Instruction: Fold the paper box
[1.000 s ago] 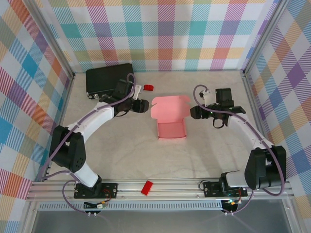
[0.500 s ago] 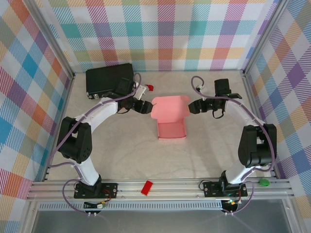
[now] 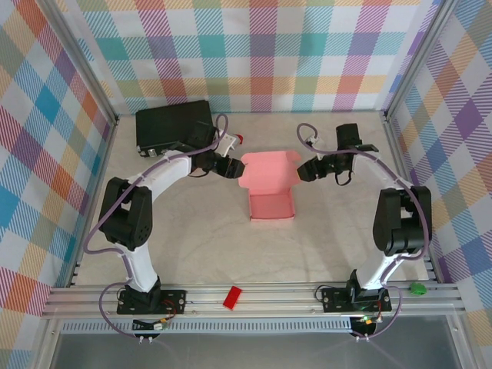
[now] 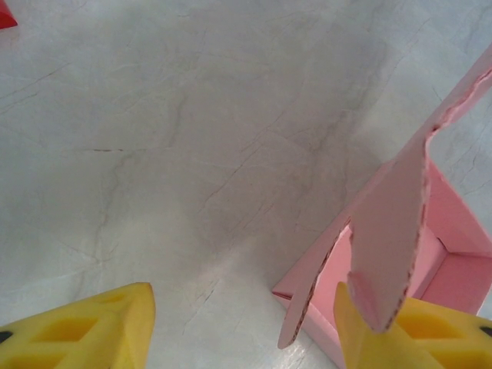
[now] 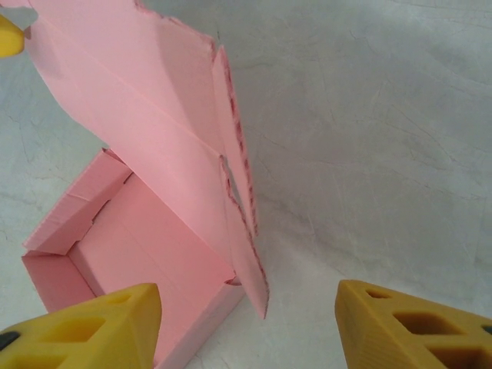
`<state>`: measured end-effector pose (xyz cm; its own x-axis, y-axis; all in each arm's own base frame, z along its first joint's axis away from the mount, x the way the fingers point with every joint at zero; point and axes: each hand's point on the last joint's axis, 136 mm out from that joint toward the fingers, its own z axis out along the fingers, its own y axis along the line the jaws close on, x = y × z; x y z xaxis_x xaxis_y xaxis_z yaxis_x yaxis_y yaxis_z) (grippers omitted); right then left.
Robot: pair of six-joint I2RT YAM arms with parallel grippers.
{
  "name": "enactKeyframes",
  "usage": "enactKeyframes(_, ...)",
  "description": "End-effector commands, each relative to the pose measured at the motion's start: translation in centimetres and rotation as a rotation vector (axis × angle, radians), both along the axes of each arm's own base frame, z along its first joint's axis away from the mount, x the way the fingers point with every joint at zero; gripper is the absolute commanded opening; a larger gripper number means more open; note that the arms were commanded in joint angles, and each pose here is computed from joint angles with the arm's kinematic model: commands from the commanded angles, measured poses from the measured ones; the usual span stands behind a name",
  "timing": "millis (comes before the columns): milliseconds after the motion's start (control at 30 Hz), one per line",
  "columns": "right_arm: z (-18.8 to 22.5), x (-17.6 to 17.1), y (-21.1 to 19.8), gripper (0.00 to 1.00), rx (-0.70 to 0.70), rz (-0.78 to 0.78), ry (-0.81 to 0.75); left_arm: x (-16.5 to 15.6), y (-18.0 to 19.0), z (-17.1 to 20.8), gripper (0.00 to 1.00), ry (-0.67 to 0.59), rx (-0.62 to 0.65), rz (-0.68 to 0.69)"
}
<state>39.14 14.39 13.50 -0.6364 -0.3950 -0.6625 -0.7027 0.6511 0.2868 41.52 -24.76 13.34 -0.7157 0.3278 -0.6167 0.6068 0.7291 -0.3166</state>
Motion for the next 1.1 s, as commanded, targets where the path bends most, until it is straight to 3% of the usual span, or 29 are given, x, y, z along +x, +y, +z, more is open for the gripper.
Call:
enactKeyframes(0, 0.5, 0.1, 0.6, 0.60, 0.017, 0.056, -0.007, 0.1, -1.1, 0.6, 0.60, -0.004, -0.023, -0.041)
enactKeyframes(533, -0.5, -0.4, 2.4, 0.50, -0.003, 0.160, 0.005, -0.3, -2.5, 0.0, 0.43, 0.049, -0.049, -0.077)
enactKeyframes(1067, -0.2, -0.1, 2.2, 0.31, -0.068, 0.140, -0.040, -0.6, -2.8, 0.0, 0.30, 0.041, -0.027, -0.080)
